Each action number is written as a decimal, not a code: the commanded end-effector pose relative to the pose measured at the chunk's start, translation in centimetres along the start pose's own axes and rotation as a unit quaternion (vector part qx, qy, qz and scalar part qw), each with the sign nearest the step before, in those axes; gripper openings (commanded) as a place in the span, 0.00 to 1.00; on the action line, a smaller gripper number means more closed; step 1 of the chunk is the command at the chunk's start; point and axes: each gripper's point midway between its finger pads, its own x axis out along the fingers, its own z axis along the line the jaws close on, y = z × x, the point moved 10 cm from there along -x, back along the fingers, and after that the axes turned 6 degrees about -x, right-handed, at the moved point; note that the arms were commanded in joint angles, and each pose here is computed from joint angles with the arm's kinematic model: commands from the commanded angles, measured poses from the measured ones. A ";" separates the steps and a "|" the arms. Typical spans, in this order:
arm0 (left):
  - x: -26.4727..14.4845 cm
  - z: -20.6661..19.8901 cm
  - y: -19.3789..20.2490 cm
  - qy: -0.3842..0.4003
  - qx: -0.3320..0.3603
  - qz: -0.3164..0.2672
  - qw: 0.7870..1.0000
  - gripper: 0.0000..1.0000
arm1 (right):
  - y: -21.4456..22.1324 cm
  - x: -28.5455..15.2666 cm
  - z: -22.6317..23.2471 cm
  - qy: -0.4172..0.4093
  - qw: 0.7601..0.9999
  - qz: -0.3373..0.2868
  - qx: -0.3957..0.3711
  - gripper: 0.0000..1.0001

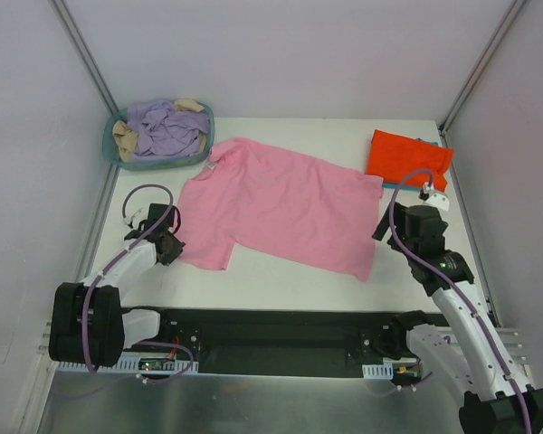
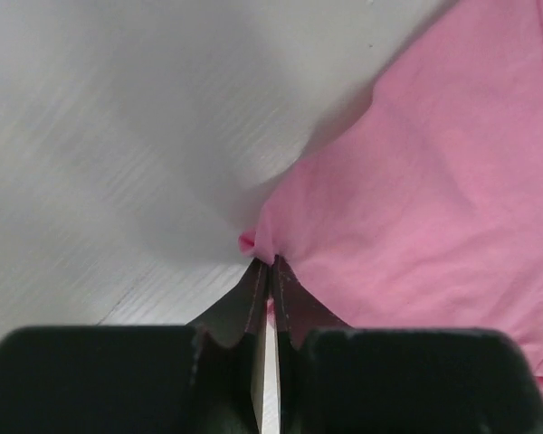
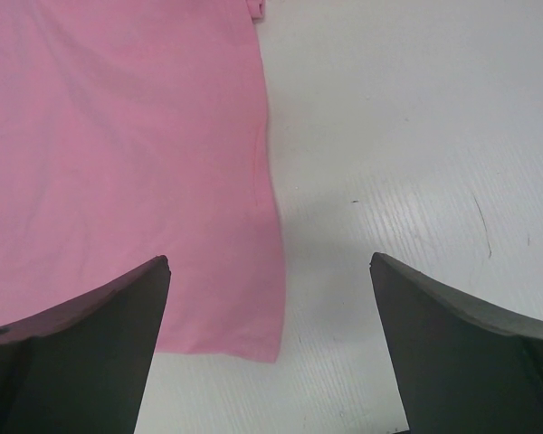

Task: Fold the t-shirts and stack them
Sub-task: Flatten out the tshirt, then fold the flattened tshirt in 1/3 of the way

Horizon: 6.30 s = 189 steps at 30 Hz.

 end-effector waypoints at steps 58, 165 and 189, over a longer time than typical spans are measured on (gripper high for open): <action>-4.1 0.7 -1.7 0.109 -0.026 -0.112 0.987 0.00 | 7.9 5.1 2.9 0.000 0.959 0.273 0.081 0.01; -10.3 -5.0 -3.5 0.290 0.042 -0.033 0.955 0.00 | -8.6 9.3 3.8 0.058 0.981 0.146 -0.117 0.01; -7.0 -4.0 -1.8 0.224 0.051 0.017 0.973 0.00 | -1.9 9.8 2.7 0.141 0.952 0.233 -0.142 0.67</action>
